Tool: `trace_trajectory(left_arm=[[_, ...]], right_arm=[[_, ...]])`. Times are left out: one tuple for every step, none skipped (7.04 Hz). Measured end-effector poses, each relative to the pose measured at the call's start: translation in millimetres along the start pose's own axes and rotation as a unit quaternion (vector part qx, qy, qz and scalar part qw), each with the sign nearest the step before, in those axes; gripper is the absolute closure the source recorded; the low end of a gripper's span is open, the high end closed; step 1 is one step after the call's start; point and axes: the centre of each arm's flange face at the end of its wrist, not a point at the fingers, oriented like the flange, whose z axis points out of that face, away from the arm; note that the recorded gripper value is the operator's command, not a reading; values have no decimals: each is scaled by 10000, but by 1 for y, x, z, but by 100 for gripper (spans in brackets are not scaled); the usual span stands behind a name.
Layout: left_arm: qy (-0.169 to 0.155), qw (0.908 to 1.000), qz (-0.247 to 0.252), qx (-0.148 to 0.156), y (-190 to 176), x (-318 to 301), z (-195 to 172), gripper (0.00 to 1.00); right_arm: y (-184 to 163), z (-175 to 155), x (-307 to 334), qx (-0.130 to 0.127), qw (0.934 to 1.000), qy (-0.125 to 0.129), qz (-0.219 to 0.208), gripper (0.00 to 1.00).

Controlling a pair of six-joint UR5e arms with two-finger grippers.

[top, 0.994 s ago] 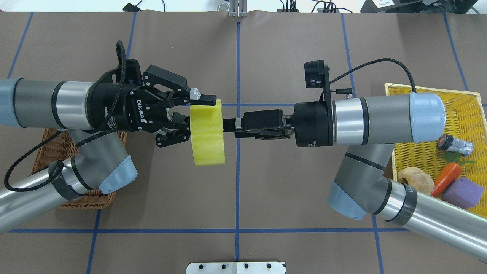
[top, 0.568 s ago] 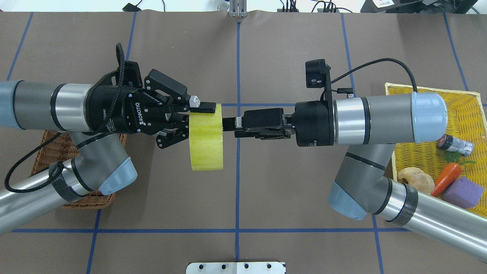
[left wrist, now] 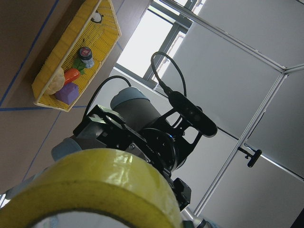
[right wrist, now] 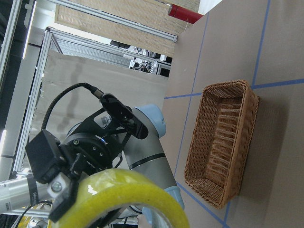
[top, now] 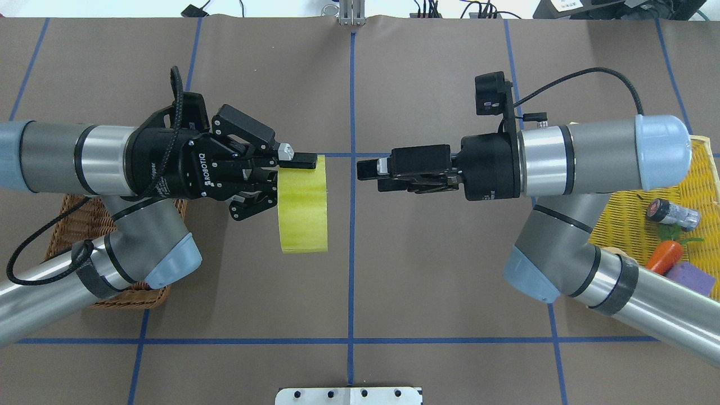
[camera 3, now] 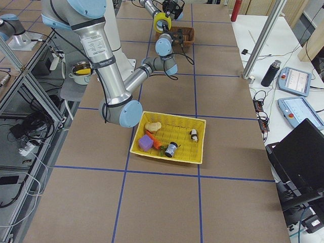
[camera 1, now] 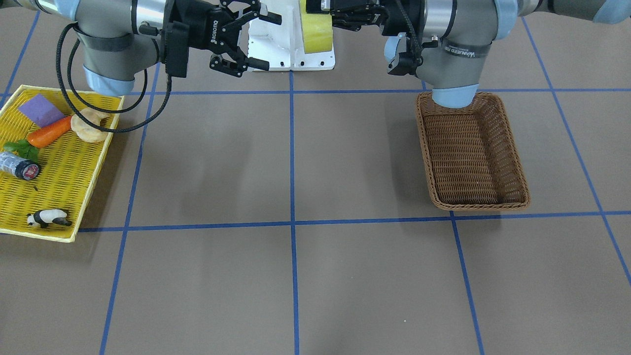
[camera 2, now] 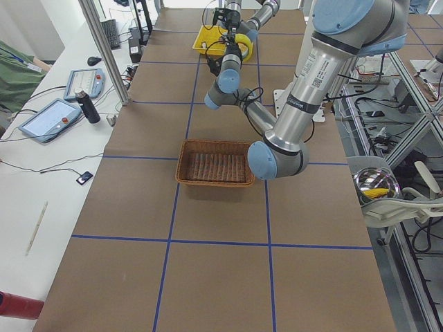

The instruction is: Move tape to another basket

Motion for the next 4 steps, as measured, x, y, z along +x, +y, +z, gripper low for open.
trace_trajectory(left_arm=[[-10, 10000, 3, 23, -1, -1, -1, 100], [-19, 10000, 32, 72, -3, -3, -5, 100], [-32, 9997, 160, 190, -7, -6, -11, 100], [-78, 9979, 492, 424, -14, -11, -17, 100]], right_arm=[[-20, -23, 8, -37, 9996, 235, -135, 1], [-47, -50, 19, -58, 9979, 573, -292, 1], [-74, -77, 28, -58, 9945, 949, -440, 1], [-100, -106, 35, 43, 9895, 1340, -533, 1]])
